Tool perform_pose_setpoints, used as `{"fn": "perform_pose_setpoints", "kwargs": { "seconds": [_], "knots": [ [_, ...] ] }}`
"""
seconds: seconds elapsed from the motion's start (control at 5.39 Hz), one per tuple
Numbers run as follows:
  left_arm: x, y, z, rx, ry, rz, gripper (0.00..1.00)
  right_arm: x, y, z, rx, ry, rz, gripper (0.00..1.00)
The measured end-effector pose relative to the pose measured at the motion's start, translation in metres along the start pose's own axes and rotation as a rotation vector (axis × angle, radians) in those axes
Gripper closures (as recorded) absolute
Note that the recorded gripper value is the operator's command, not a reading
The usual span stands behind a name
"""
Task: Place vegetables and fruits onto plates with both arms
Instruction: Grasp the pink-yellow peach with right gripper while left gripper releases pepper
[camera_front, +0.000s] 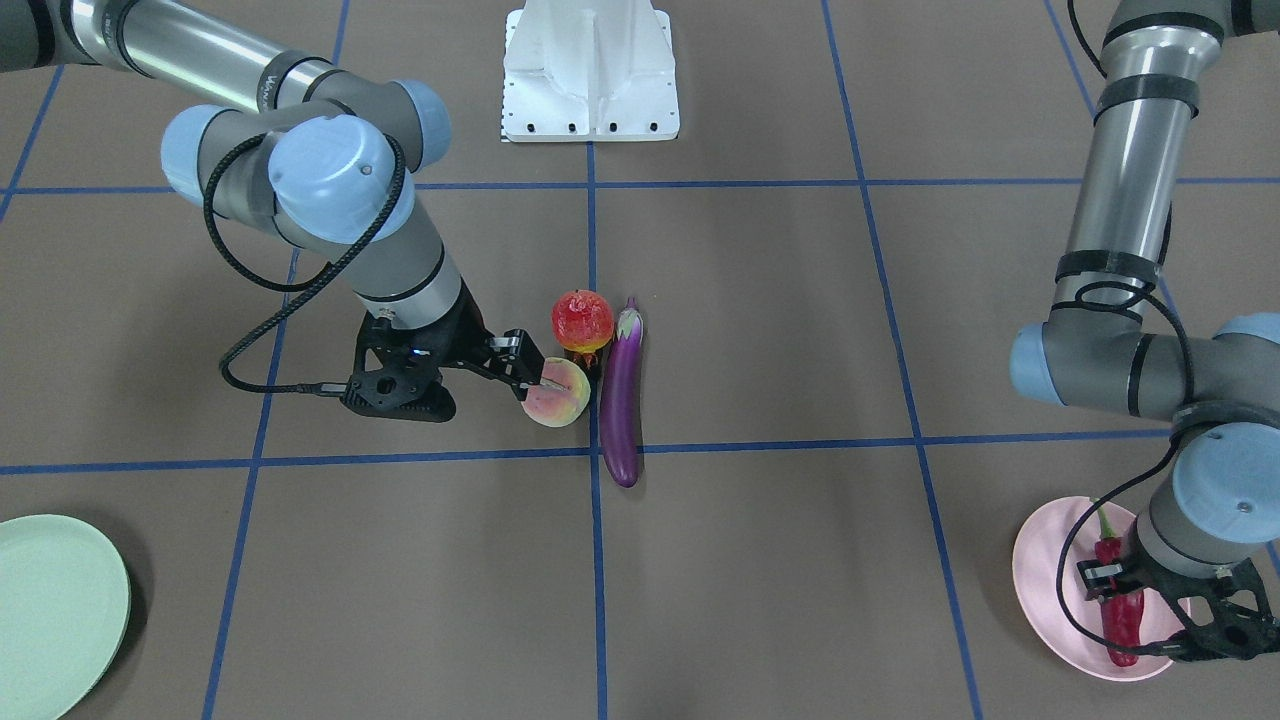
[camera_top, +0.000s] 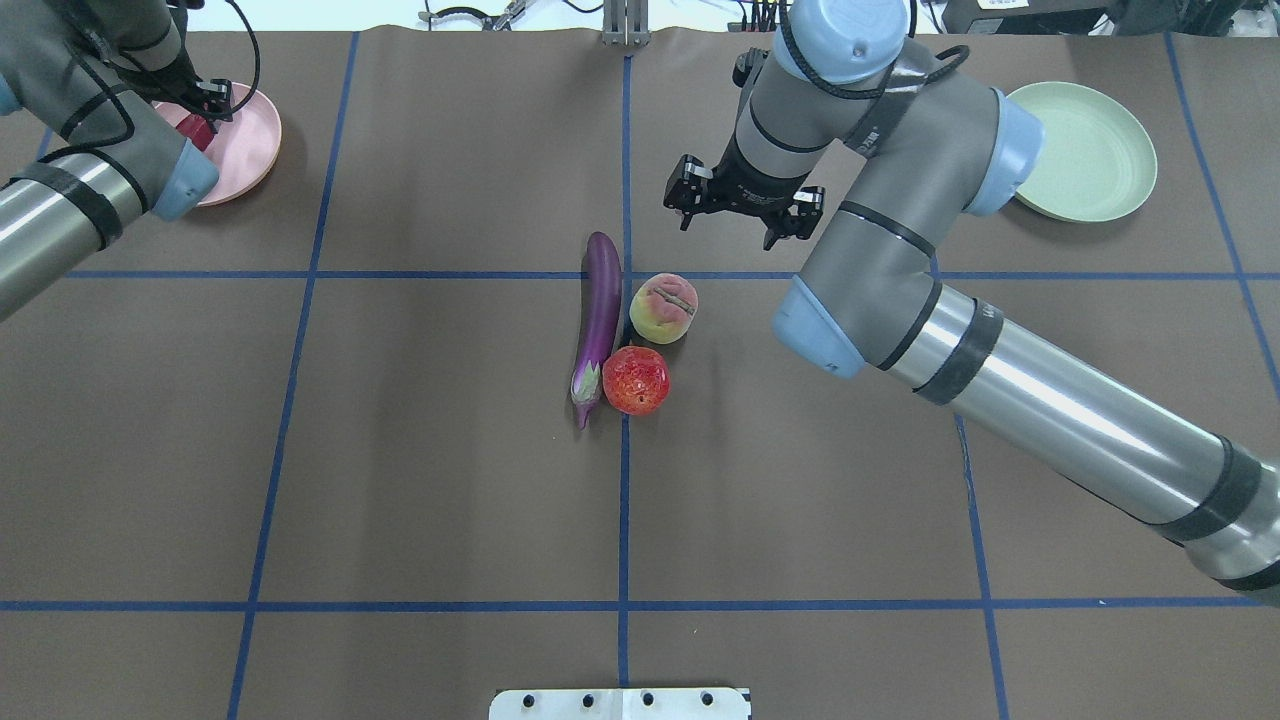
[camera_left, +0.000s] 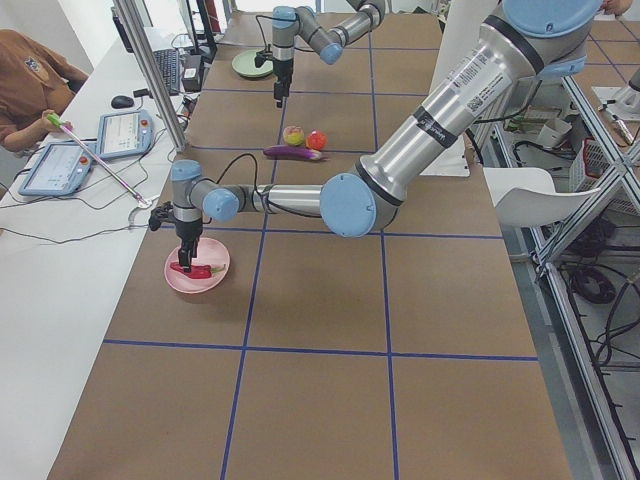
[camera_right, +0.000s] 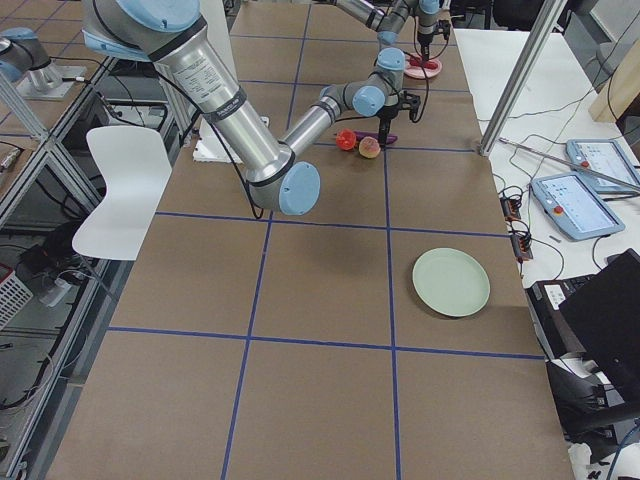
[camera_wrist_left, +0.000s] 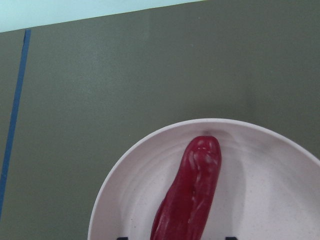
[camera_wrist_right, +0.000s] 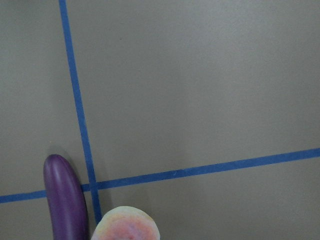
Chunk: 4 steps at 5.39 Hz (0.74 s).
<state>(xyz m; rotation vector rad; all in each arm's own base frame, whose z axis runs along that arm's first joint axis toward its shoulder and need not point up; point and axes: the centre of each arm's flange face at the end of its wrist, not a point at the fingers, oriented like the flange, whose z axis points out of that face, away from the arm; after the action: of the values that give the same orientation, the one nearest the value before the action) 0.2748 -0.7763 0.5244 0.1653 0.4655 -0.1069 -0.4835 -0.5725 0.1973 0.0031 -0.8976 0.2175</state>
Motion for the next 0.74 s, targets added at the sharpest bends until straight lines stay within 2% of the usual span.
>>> {"fn": "perform_pose_setpoints", "kwargs": {
  "seconds": [0.37,0.74],
  "knots": [
    [0.001,-0.005,-0.011,0.022,0.014,0.005,0.0,-0.038,0.016,0.031,0.002,0.038,-0.007,0.0],
    [0.001,-0.009,-0.019,0.034,0.02,0.003,0.0,-0.039,0.031,0.061,-0.007,0.079,-0.023,0.0]
  ]
}}
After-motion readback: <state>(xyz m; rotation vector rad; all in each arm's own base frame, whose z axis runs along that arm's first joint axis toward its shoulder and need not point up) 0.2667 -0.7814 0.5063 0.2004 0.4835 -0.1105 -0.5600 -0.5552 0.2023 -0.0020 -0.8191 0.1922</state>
